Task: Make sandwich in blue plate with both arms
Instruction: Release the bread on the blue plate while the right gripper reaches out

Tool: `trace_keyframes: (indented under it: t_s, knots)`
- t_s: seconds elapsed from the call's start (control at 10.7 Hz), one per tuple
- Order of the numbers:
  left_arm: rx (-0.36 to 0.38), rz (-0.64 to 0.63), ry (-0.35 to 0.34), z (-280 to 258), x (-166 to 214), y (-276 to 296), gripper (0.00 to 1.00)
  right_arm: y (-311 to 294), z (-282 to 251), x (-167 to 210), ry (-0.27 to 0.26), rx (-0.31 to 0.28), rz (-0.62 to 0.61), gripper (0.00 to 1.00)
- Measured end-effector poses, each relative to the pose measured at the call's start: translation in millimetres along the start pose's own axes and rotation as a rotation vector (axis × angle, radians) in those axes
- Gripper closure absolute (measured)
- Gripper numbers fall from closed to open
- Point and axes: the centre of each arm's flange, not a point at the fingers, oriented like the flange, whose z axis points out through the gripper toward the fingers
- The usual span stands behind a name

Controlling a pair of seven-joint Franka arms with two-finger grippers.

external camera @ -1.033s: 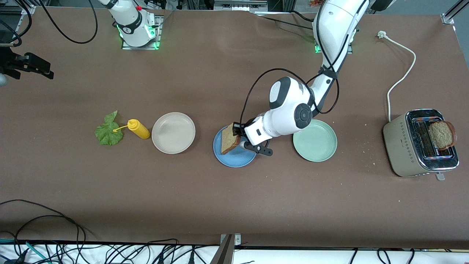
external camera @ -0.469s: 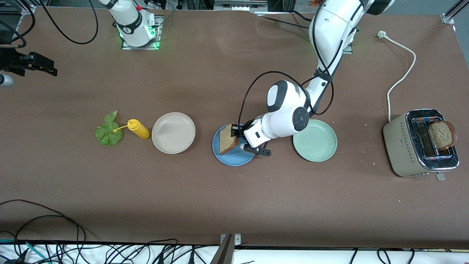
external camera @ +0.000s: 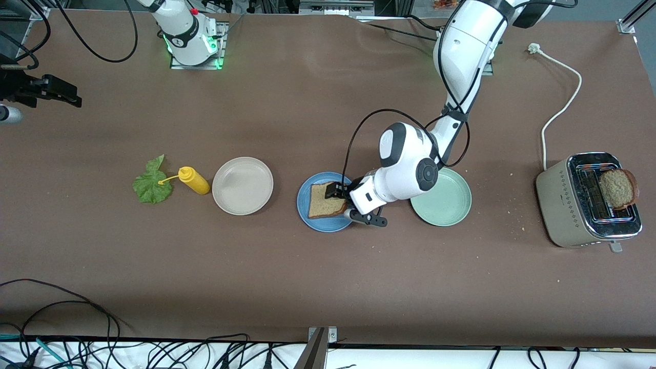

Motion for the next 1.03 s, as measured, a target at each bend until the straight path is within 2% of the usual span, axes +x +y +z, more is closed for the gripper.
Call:
trace_keyframes:
  t_s: [0.09,0.19,0.38,0.56,0.75,0.94,1.03]
  knots:
    - [0.003,0.001,0.012,-4,4,-4,0.08,0,0,0,0.0,0.0,0.0,0.0]
    - [0.013,-0.01,0.035,-15,12,-16,0.0,0,0,0,0.0,0.001,0.0,0.0]
    - [0.03,-0.038,0.061,-42,31,-47,0.0,0,0,0,-0.001,0.002,0.0,0.0]
    - [0.017,-0.058,0.042,-62,37,-60,0.0,1,4,3,-0.006,0.002,0.003,0.0]
    - [0.01,-0.055,0.008,-85,34,-59,0.0,2,23,16,-0.041,0.004,-0.001,0.0]
    - [0.099,-0.007,-0.003,-129,23,-70,0.0,2,45,32,-0.068,0.006,-0.025,0.0]
    - [0.11,-0.011,-0.021,-155,12,-76,0.0,2,62,43,-0.069,0.005,-0.029,0.0]
